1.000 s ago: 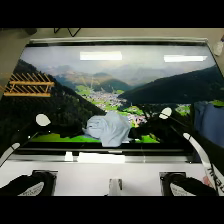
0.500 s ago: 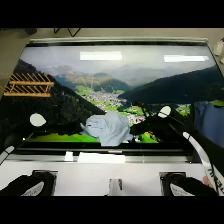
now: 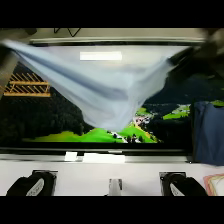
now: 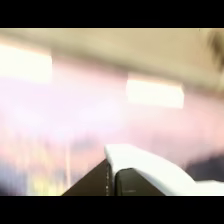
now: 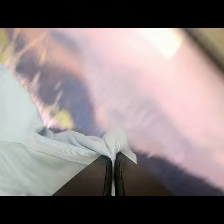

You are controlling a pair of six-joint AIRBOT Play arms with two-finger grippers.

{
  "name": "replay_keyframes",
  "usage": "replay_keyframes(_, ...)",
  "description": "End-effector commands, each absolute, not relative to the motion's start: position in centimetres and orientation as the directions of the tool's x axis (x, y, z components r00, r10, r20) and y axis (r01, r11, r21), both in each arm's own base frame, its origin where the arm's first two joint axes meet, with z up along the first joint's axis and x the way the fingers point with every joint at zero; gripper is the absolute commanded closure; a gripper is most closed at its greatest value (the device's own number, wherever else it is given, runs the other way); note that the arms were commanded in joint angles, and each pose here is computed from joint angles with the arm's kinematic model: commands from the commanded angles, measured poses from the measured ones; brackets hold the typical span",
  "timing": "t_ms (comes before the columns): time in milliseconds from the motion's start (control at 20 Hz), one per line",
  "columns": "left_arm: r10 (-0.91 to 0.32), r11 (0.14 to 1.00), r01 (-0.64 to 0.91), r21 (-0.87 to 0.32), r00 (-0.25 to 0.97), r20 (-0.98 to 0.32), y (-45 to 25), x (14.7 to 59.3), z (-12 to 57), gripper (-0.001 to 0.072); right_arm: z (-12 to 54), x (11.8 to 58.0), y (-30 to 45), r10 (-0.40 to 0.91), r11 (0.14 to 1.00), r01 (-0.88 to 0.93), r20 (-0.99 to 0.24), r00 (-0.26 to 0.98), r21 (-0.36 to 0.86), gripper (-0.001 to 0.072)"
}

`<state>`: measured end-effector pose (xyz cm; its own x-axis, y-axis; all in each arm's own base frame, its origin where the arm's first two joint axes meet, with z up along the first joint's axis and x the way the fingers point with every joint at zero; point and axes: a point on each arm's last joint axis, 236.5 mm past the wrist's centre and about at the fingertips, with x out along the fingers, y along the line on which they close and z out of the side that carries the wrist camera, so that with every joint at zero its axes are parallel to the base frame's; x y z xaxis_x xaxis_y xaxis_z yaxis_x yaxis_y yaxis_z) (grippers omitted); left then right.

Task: Fold the shirts.

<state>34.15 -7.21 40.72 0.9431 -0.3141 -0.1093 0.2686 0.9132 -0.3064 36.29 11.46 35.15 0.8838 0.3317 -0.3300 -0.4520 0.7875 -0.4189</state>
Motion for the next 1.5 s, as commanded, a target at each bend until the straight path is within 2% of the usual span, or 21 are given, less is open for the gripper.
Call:
replay_keyframes(0, -0.257, 0.928, 0.33, -0.173, 0.903, 0.343, -6.0, 23.1, 58.0, 0.0674, 50.7, 27.7, 8.1, 0.29, 0.832, -0.201, 0.097, 0.952, -0.518, 0.0685)
replay_keyframes(200, -0.214, 0.932, 0.339, -0.127, 0.8, 0.561, -5.2, 16.2, 64.1, 0.0675, 51.3, 23.4, 6.6, 0.272, 0.83, -0.176, 0.109, 0.956, -0.53, 0.0685)
replay_keyframes(350, -0.19, 0.948, 0.299, -0.107, 0.804, 0.564, -4.7, 15.9, 64.2, 0.0675, 51.8, 22.0, 5.0, 0.219, 0.835, -0.117, 0.13, 0.967, -0.537, 0.0685)
replay_keyframes(450, -0.162, 0.971, 0.224, -0.089, 0.88, 0.447, -4.0, 18.3, 61.4, 0.0675, 51.9, 22.0, 3.0, 0.139, 0.846, -0.048, 0.133, 0.981, -0.531, 0.0685)
replay_keyframes(550, -0.149, 0.98, 0.179, -0.092, 0.952, 0.267, -3.6, 21.2, 57.2, 0.0675, 50.8, 22.9, 2.1, 0.097, 0.848, -0.037, 0.085, 0.992, -0.529, 0.0685)
replay_keyframes(650, -0.151, 0.983, 0.156, -0.094, 0.986, 0.065, -3.5, 24.5, 52.2, 0.0675, 47.2, 25.1, 2.4, 0.088, 0.837, -0.11, -0.067, 0.994, -0.536, 0.0685)
replay_keyframes(750, -0.164, 0.983, 0.146, -0.115, 0.974, -0.159, -3.6, 28.4, 46.0, 0.0674, 41.4, 28.2, 2.6, 0.055, 0.813, -0.214, -0.295, 0.954, -0.541, 0.0684)
replay_keyframes(850, -0.168, 0.982, 0.128, -0.136, 0.925, -0.341, -3.4, 32.7, 39.4, 0.0674, 34.6, 32.2, 3.0, 0.006, 0.793, -0.327, -0.531, 0.848, -0.514, 0.0684)
replay_keyframes(950, -0.17, 0.981, 0.095, -0.17, 0.842, -0.512, -3.1, 36.9, 31.4, 0.0674, 28.8, 37.0, 4.0, -0.023, 0.798, -0.387, -0.665, 0.747, -0.462, 0.0684)
replay_keyframes(1050, -0.171, 0.979, 0.049, -0.198, 0.728, -0.664, -2.8, 40.0, 22.3, 0.0673, 23.1, 42.7, 5.7, -0.025, 0.825, -0.399, -0.73, 0.683, -0.401, 0.0683)
replay_keyframes(1200, -0.173, 0.973, -0.03, -0.23, 0.568, -0.804, -2.5, 42.2, 10.7, 0.0672, 14.8, 49.5, 7.6, -0.023, 0.895, -0.334, -0.779, 0.626, -0.294, 0.0682)
replay_keyframes(1300, -0.195, 0.958, -0.099, -0.271, 0.467, -0.862, -2.9, 42.5, 6.1, 0.0672, 10.7, 50.9, 8.1, -0.031, 0.923, -0.297, -0.819, 0.573, -0.243, 0.0682)
replay_keyframes(1450, -0.251, 0.938, -0.119, -0.324, 0.408, -0.878, -4.3, 43.2, 3.1, 0.0671, 8.0, 51.5, 8.8, -0.02, 0.941, -0.275, -0.843, 0.537, -0.197, 0.0682)
